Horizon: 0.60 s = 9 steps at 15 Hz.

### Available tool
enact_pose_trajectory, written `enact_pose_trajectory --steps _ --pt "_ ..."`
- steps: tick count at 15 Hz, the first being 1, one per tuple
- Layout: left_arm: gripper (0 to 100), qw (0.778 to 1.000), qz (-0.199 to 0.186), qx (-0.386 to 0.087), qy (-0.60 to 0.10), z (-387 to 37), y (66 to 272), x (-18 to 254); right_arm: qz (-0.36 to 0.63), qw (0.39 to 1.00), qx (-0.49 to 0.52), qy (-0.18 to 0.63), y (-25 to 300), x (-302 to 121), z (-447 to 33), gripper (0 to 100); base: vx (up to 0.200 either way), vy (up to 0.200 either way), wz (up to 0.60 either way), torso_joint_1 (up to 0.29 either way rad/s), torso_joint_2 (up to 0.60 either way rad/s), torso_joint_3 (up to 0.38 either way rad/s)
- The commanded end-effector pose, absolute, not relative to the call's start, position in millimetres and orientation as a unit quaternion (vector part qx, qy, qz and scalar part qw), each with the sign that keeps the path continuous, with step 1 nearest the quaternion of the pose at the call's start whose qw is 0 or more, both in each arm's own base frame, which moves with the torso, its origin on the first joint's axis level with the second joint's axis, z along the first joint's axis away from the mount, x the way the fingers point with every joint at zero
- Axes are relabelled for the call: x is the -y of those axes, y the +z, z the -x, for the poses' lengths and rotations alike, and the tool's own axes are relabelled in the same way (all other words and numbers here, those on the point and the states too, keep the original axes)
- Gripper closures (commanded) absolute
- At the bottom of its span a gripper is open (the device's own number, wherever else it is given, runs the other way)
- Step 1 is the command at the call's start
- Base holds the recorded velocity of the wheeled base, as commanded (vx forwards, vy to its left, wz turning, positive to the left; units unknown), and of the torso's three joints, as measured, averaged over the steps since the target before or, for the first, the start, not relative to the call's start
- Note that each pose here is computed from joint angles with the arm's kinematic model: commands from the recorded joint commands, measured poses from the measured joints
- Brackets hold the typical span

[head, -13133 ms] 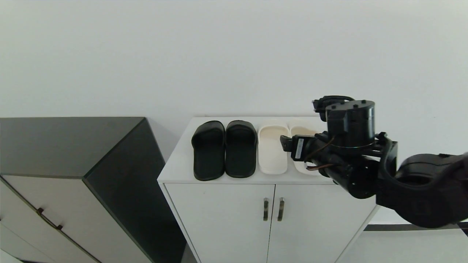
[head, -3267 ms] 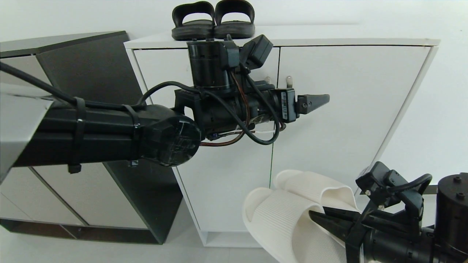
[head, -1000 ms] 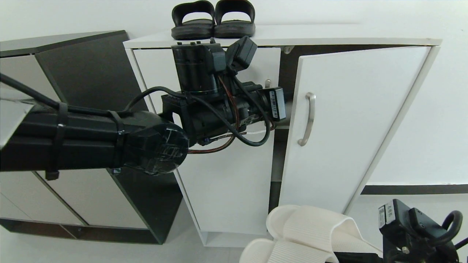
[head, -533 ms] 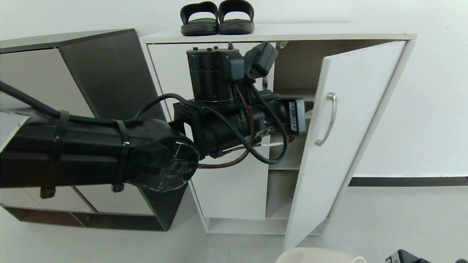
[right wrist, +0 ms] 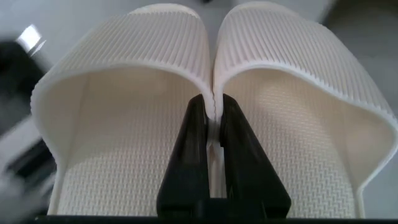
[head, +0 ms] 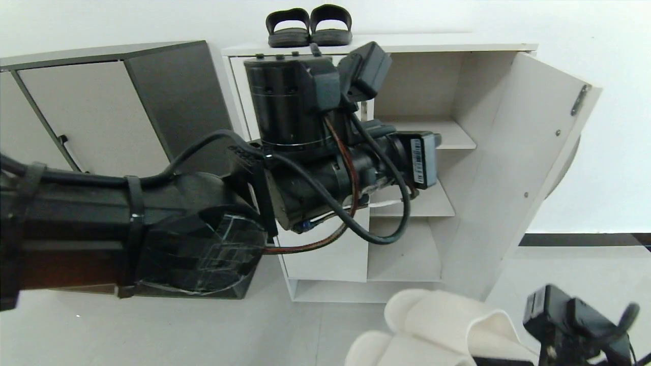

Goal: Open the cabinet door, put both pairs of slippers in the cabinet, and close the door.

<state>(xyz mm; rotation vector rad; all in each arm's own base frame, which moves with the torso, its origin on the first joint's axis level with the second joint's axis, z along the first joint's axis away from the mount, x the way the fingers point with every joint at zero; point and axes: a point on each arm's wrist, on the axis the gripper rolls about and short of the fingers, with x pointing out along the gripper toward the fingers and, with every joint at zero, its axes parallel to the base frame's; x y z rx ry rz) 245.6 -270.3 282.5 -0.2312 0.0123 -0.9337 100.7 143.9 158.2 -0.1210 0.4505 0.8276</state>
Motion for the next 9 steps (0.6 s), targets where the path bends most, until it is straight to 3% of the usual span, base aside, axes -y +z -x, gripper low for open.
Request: enact_pose_trajectory --steps 1,4,7,9 --pt "100 0.923 0.106 0.015 -0.369 -237.1 301.4 201.0 0.011 0.942 -0.207 0.264 159.6 -171.3 -150.2 100 0.0 0.0 0.0 0.0 0.0 0.0" --pt "100 0.962 0.093 -0.03 -0.256 -185.1 301.1 127.8 0.007 0.982 -0.166 0.096 155.7 -183.0 -194.3 100 0.0 0.0 0.0 0.0 0.0 0.0" --pt "100 0.984 0.09 -0.027 -0.149 -120.7 275.6 71.1 -0.006 0.99 -0.136 0.037 161.1 -182.1 -213.4 100 0.0 0.0 0.0 0.0 0.0 0.0" --pt "100 0.994 0.085 -0.032 -0.059 -87.2 246.7 32.4 -0.006 0.99 -0.138 0.028 159.3 -180.3 -217.3 100 0.0 0.0 0.0 0.0 0.0 0.0"
